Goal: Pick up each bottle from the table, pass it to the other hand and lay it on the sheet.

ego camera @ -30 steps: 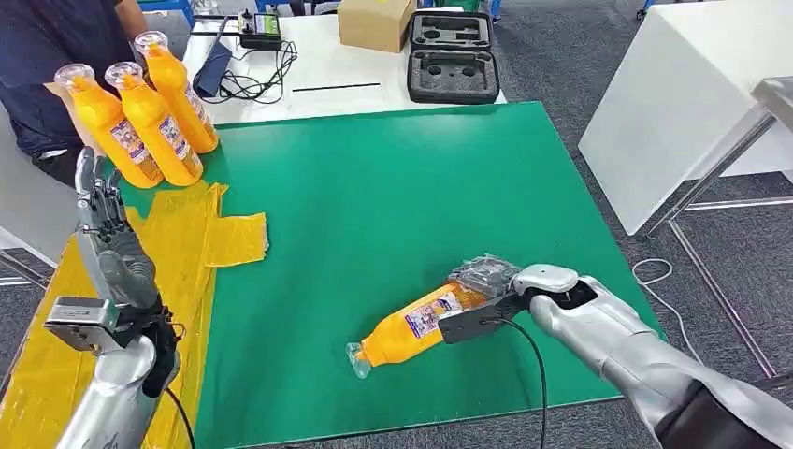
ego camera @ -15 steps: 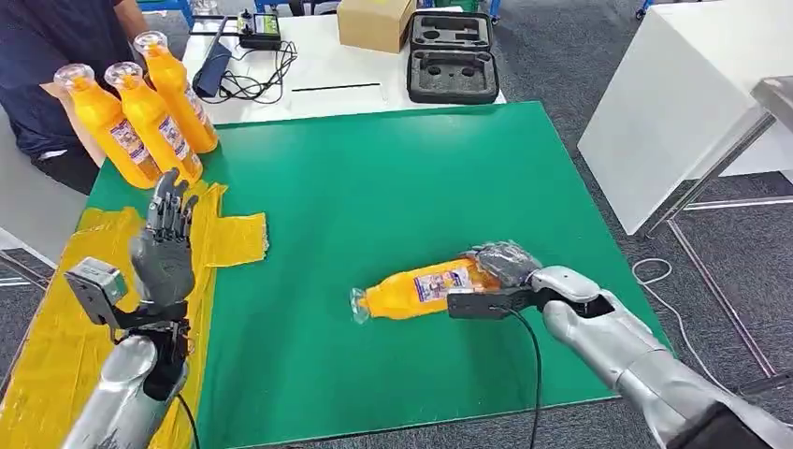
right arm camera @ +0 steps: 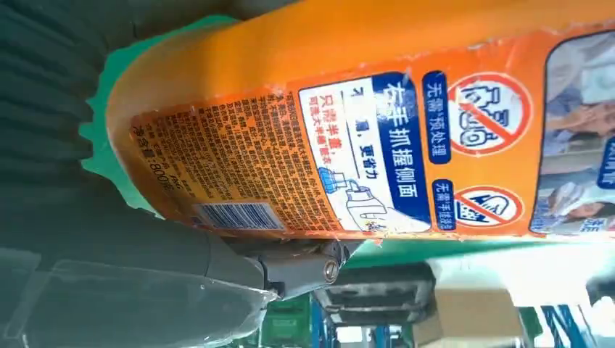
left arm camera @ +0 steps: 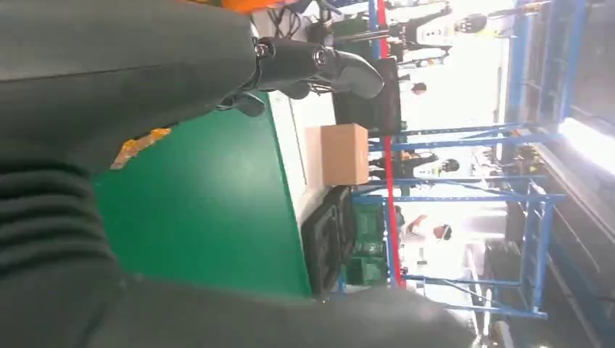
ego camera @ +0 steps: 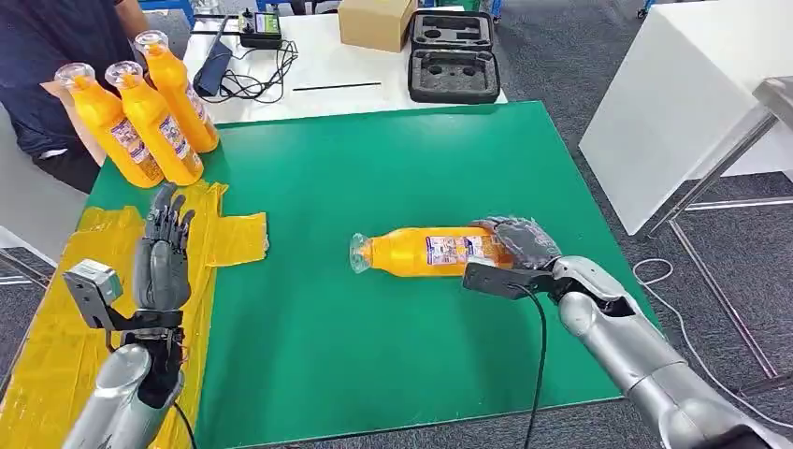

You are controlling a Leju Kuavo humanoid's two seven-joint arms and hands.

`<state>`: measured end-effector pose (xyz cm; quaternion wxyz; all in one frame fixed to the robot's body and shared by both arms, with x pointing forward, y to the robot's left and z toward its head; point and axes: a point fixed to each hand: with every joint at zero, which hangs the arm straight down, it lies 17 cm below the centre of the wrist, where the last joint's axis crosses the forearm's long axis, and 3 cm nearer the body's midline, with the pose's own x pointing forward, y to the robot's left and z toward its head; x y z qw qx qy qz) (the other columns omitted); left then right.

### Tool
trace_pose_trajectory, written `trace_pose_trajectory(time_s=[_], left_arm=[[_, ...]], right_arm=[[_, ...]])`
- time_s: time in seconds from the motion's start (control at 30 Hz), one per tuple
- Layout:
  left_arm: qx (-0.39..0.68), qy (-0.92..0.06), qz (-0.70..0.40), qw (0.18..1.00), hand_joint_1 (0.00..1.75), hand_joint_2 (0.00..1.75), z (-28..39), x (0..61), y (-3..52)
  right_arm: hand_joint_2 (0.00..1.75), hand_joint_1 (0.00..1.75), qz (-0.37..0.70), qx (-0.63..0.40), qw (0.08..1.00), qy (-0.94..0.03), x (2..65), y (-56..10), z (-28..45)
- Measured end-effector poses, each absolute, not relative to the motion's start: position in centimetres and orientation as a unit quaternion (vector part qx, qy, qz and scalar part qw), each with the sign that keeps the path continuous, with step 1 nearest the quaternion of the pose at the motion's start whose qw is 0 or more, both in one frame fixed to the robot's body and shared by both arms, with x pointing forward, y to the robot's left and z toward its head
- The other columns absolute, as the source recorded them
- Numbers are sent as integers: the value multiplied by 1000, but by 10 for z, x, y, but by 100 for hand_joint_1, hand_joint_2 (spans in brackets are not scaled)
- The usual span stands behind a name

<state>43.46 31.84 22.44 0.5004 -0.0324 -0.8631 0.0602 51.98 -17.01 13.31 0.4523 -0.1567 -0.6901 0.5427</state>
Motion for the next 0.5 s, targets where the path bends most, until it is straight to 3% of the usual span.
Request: trace_pose_trajectory(time_s=[0.5], left_arm=[[-112,-850,135,496,0,175,220,418,287]], right_arm=[[175,175,341,-68,445,-825,515,-114,225]])
